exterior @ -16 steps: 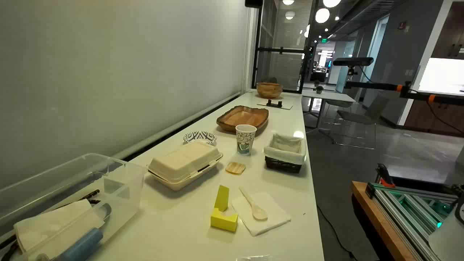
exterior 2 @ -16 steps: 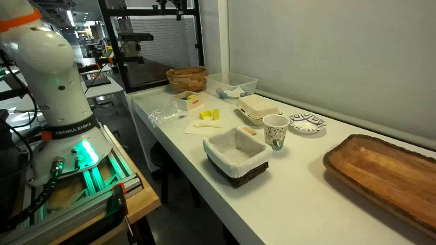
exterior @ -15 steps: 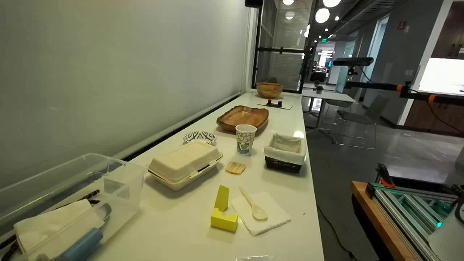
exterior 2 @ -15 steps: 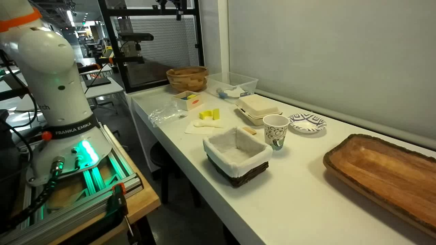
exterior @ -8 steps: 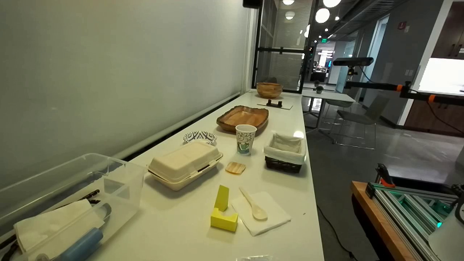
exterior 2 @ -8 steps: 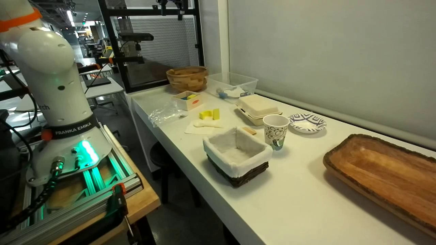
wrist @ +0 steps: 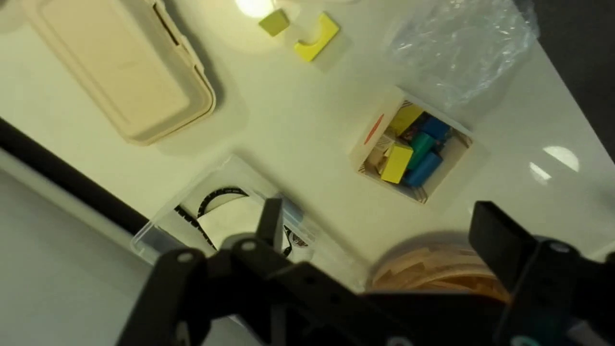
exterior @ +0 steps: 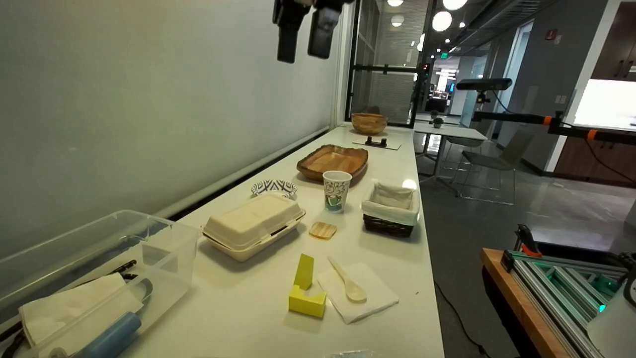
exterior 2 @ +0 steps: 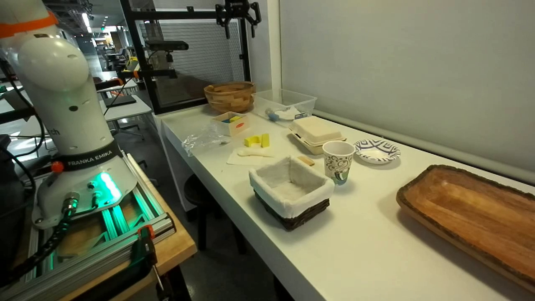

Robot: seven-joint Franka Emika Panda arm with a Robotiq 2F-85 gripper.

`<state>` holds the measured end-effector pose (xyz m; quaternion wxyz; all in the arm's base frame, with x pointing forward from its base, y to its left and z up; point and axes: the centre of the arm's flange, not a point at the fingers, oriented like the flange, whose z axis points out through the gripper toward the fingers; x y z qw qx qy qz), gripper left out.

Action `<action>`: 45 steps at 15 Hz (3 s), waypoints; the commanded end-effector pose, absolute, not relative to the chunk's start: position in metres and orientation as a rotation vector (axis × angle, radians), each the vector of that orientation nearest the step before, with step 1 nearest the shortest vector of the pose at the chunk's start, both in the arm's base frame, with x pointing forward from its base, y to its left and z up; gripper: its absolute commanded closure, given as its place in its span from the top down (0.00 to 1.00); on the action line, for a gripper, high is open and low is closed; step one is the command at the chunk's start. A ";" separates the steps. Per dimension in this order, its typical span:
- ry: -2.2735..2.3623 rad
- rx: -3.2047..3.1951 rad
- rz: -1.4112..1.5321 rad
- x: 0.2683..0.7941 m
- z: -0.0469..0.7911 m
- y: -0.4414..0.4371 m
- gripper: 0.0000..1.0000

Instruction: Open the food pack.

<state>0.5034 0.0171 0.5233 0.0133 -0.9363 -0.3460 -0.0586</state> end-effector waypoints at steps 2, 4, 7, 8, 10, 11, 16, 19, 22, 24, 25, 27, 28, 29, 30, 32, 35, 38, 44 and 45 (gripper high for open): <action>-1.450 -2.837 -0.284 0.525 0.461 -0.036 1.00; -1.607 -2.792 -0.327 0.525 0.435 -0.066 1.00; -1.730 -2.752 -0.373 0.520 0.398 -0.114 1.00; -1.654 -2.790 -0.343 0.524 0.423 -0.090 1.00; -1.693 -2.785 -0.334 0.521 0.406 -0.113 1.00; -1.700 -2.781 -0.328 0.520 0.404 -0.115 1.00; -1.765 -2.807 -0.341 0.528 0.384 -0.121 1.00; -1.755 -2.872 -0.378 0.534 0.352 -0.133 1.00; -1.739 -2.921 -0.404 0.538 0.314 -0.143 1.00; -1.745 -2.944 -0.433 0.542 0.292 -0.146 1.00; -1.735 -2.958 -0.443 0.544 0.282 -0.146 1.00; -1.730 -2.979 -0.472 0.547 0.264 -0.145 1.00; -1.750 -2.993 -0.501 0.550 0.256 -0.144 1.00; -1.759 -3.008 -0.530 0.552 0.249 -0.144 1.00; -1.766 -3.016 -0.557 0.554 0.243 -0.143 1.00; -1.768 -3.025 -0.584 0.557 0.230 -0.141 1.00; -1.783 -3.041 -0.585 0.558 0.214 -0.143 1.00; -1.771 -3.068 -0.560 0.559 0.202 -0.153 1.00; -1.764 -3.050 -0.597 0.563 0.185 -0.155 1.00; -1.773 -3.044 -0.608 0.564 0.183 -0.154 1.00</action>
